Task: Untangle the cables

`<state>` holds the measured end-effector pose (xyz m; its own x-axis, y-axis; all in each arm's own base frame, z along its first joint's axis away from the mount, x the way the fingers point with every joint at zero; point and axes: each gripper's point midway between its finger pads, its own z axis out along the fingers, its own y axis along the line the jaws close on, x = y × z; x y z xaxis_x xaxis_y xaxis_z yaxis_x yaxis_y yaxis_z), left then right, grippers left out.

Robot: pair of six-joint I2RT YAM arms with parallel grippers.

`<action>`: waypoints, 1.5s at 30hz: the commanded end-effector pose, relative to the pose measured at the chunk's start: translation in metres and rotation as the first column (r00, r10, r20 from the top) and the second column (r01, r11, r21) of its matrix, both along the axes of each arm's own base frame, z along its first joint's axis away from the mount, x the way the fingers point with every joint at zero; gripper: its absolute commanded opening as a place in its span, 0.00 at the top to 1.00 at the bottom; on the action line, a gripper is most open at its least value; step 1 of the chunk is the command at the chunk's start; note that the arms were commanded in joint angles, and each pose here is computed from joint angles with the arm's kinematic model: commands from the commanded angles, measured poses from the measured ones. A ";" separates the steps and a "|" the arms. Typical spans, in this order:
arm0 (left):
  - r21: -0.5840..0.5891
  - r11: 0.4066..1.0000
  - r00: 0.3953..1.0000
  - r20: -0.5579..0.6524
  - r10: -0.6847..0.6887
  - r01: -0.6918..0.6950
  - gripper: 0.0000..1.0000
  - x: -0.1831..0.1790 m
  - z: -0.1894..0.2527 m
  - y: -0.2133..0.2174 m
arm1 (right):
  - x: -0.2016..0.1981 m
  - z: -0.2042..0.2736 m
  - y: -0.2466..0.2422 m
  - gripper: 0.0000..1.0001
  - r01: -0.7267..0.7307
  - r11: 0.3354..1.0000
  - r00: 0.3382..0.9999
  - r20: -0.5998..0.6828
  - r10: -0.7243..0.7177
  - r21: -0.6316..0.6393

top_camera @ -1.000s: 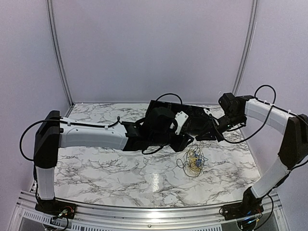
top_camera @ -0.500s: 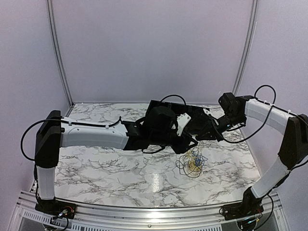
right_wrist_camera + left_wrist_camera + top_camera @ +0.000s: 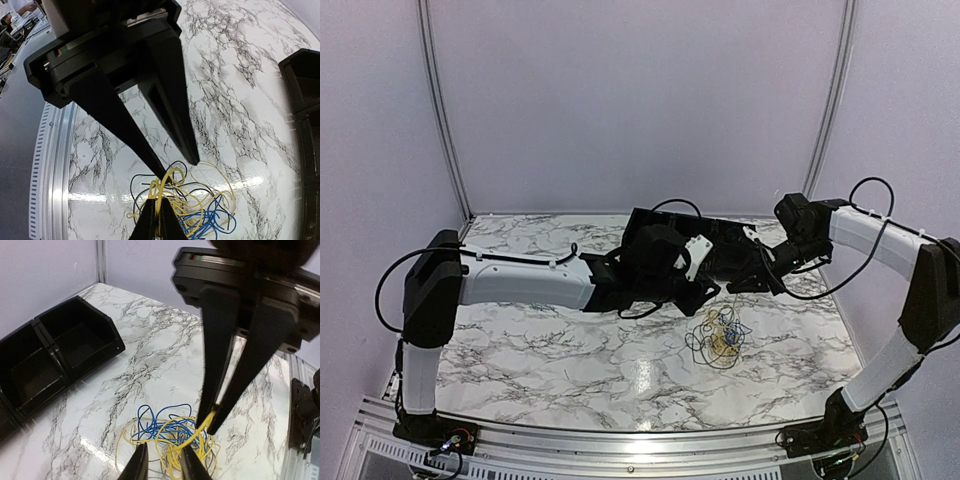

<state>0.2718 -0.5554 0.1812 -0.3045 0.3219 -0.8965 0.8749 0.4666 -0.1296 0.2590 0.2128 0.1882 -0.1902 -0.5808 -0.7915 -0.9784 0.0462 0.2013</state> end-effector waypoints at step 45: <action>-0.416 0.874 0.948 0.075 0.309 -0.252 1.00 0.018 0.216 0.069 | 0.046 -0.102 0.022 0.92 0.225 0.973 0.948 -0.238 -0.210 0.040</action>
